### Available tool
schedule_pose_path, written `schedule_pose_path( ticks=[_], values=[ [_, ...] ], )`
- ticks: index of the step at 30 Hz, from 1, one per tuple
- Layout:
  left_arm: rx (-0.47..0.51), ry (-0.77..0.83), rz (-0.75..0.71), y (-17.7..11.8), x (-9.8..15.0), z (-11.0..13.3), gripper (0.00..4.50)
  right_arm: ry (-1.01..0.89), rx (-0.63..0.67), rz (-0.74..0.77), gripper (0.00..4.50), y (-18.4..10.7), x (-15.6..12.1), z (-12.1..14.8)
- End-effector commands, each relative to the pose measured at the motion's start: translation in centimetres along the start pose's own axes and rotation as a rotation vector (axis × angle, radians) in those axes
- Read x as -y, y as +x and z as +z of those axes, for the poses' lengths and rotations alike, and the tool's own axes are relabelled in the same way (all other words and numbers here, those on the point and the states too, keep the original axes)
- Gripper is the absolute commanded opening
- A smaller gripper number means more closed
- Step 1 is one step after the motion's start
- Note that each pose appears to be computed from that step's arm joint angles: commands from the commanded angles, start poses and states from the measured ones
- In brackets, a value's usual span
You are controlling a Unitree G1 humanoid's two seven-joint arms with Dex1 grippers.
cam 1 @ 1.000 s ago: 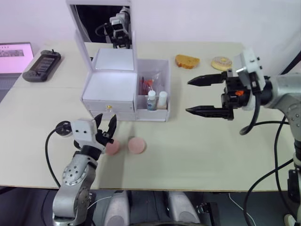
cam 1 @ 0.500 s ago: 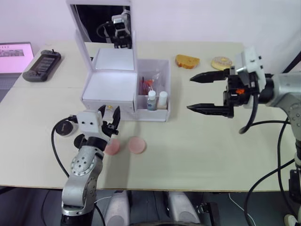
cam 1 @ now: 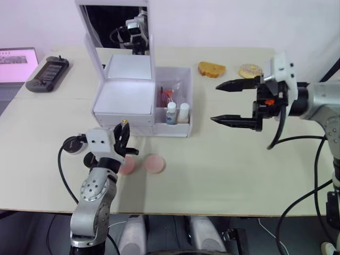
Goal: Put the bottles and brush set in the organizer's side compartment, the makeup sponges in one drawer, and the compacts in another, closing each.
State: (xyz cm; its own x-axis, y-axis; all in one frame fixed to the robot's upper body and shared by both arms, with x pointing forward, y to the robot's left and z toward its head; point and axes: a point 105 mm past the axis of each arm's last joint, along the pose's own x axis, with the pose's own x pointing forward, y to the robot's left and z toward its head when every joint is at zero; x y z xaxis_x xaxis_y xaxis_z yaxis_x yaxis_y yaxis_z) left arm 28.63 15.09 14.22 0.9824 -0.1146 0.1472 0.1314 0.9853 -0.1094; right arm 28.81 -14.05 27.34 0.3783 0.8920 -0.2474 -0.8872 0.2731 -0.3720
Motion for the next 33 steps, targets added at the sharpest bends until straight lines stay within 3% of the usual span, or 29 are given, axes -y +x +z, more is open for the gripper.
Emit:
schedule_pose_path(
  ticks=[1, 9, 28, 33],
  values=[
    [0.055, -0.006, -0.013, 0.0, 0.3, 1.3, 0.27, -0.073, 0.009, -0.006, 4.50, -0.2, -0.1, 1.4],
    [0.070, 0.037, 0.003, -0.8, -0.1, 1.7, 0.27, -0.074, 0.023, 0.009, 4.50, 0.2, -0.2, 1.6],
    [0.014, 0.026, -0.032, -7.4, 0.6, 2.8, 0.27, -0.046, 0.053, 0.073, 4.50, 1.5, -0.4, 1.1],
    [0.003, 0.038, -0.024, -8.0, 0.7, 2.9, 0.27, -0.035, 0.063, 0.095, 4.50, 1.9, -0.6, 0.9]
  ],
)
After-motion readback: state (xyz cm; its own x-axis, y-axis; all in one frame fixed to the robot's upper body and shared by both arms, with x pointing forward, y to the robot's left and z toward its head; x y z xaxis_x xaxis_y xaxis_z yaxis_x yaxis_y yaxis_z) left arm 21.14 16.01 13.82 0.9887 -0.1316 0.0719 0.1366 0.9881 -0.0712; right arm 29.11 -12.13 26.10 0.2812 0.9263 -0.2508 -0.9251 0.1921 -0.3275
